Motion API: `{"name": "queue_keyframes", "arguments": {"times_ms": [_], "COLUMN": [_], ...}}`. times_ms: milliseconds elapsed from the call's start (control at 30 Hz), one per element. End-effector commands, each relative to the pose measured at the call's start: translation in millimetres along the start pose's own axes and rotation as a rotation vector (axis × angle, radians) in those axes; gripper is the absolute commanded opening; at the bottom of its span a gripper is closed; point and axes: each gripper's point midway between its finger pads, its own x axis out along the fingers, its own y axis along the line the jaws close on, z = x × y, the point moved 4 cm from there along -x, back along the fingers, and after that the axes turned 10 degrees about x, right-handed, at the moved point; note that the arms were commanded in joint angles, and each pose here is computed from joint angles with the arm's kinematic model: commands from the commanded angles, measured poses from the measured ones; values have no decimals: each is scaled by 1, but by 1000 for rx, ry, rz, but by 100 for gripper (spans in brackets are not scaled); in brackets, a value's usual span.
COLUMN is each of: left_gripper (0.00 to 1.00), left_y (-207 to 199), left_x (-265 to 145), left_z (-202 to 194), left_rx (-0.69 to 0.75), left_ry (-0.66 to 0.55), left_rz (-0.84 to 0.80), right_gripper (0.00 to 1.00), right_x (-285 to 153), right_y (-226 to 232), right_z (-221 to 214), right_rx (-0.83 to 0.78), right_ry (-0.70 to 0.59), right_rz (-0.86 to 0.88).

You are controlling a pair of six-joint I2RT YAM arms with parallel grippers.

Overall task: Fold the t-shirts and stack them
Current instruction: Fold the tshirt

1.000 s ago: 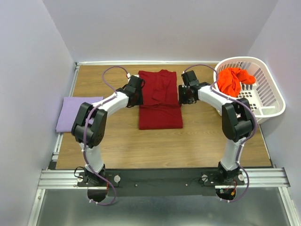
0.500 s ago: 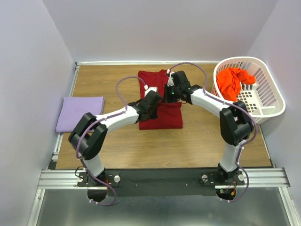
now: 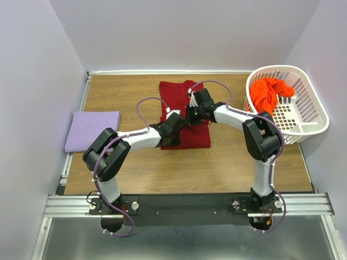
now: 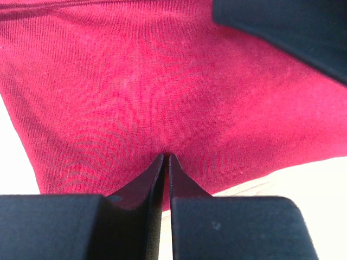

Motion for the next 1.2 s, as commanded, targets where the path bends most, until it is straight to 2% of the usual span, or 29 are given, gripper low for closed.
{"name": "queue_keyframes", "arguments": {"times_ms": [0, 267, 400, 633, 700, 867, 967, 1167], "left_gripper": [14, 14, 14, 14, 14, 14, 14, 14], "left_y": [10, 7, 5, 3, 3, 1, 4, 4], "left_x": [2, -9, -13, -22, -24, -32, -37, -42], "left_z": [-44, -60, -69, -80, -83, -85, -84, -83], "left_rx": [24, 49, 56, 80, 81, 76, 67, 52], "left_ry": [144, 168, 184, 197, 202, 191, 174, 158], "left_rz": [-3, -39, -56, -81, -84, -99, -91, -101], "right_gripper": [12, 12, 12, 12, 12, 13, 14, 16], "right_x": [7, 13, 16, 12, 6, -3, -11, -33], "right_y": [2, -3, -10, -14, -7, 9, 23, 37], "right_z": [-15, -30, -23, 32, 60, 86, 72, -1], "right_rx": [9, 6, -12, -86, -98, -142, -167, -211], "right_ry": [37, 62, 19, -176, -270, -330, -275, -92], "right_rz": [29, 5, -50, -184, -205, -172, -66, 120]}}
